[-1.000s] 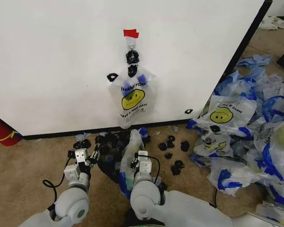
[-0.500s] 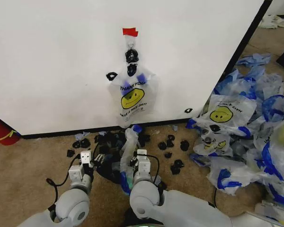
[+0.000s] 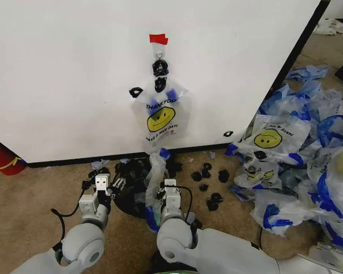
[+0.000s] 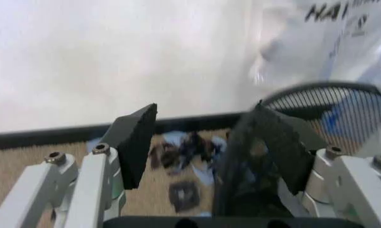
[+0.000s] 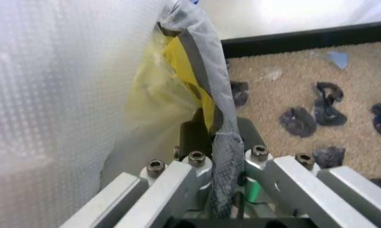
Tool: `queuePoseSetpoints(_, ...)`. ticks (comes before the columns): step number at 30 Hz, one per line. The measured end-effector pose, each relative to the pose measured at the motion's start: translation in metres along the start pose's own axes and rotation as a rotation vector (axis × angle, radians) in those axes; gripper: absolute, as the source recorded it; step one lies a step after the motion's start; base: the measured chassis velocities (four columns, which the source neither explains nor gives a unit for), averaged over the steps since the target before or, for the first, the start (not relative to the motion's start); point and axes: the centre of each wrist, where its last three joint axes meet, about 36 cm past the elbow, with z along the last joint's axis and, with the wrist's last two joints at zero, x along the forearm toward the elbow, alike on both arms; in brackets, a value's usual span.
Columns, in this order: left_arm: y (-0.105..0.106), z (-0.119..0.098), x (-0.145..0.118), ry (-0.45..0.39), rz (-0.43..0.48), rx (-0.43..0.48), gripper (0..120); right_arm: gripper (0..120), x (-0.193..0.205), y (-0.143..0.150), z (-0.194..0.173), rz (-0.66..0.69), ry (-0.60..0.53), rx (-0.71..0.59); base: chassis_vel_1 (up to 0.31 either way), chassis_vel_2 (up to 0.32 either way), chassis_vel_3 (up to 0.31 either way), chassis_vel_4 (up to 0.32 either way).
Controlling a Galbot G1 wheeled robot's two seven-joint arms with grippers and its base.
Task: Pick up the garbage bag from the wall and place it over the trash bin.
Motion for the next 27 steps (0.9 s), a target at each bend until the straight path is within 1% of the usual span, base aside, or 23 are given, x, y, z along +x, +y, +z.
queuePoseSetpoints(7, 0.009, -0.011, -0.011, -0.042, -0.019, -0.013, 63, 0, 0.002, -0.003, 0.003, 0.004, -0.008, 0.005, 0.0, 0.0, 0.0, 0.0)
queuePoseSetpoints(10, 0.01, -0.016, -0.008, -0.046, -0.005, -0.007, 63, 0, 0.001, -0.005, 0.005, 0.005, -0.014, 0.01, 0.0, 0.0, 0.0, 0.0)
queuePoseSetpoints(12, 0.007, -0.024, 0.002, -0.046, 0.058, 0.028, 63, 0, 0.001, -0.007, 0.005, 0.005, -0.025, 0.017, 0.0, 0.0, 0.0, 0.0)
queuePoseSetpoints(15, -0.009, -0.044, 0.025, -0.033, 0.204, 0.13, 63, 0, 0.0, -0.01, 0.004, -0.001, -0.046, 0.028, 0.0, 0.0, 0.0, 0.0)
queuePoseSetpoints(16, -0.013, -0.049, 0.032, -0.027, 0.241, 0.148, 63, 0, -0.001, -0.011, 0.004, -0.005, -0.056, 0.034, 0.0, 0.0, 0.0, 0.0)
queuePoseSetpoints(17, -0.013, -0.049, 0.032, -0.027, 0.241, 0.148, 63, 0, -0.001, -0.011, 0.004, -0.005, -0.056, 0.034, 0.0, 0.0, 0.0, 0.0)
queuePoseSetpoints(19, -0.024, -0.061, 0.046, -0.016, 0.331, 0.178, 64, 0, -0.002, -0.014, 0.003, -0.017, -0.084, 0.056, 0.0, 0.0, 0.0, 0.0)
queuePoseSetpoints(23, -0.031, -0.074, 0.053, 0.009, 0.414, 0.195, 65, 0, -0.003, -0.02, -0.003, -0.036, -0.12, 0.094, 0.0, 0.0, 0.0, 0.0)
queuePoseSetpoints(24, -0.031, -0.074, 0.053, 0.009, 0.414, 0.195, 65, 0, -0.003, -0.02, -0.003, -0.036, -0.12, 0.094, 0.0, 0.0, 0.0, 0.0)
queuePoseSetpoints(27, -0.029, -0.086, 0.046, 0.002, 0.445, 0.19, 66, 0, -0.001, -0.022, -0.008, -0.055, -0.143, 0.121, 0.0, 0.0, 0.0, 0.0)
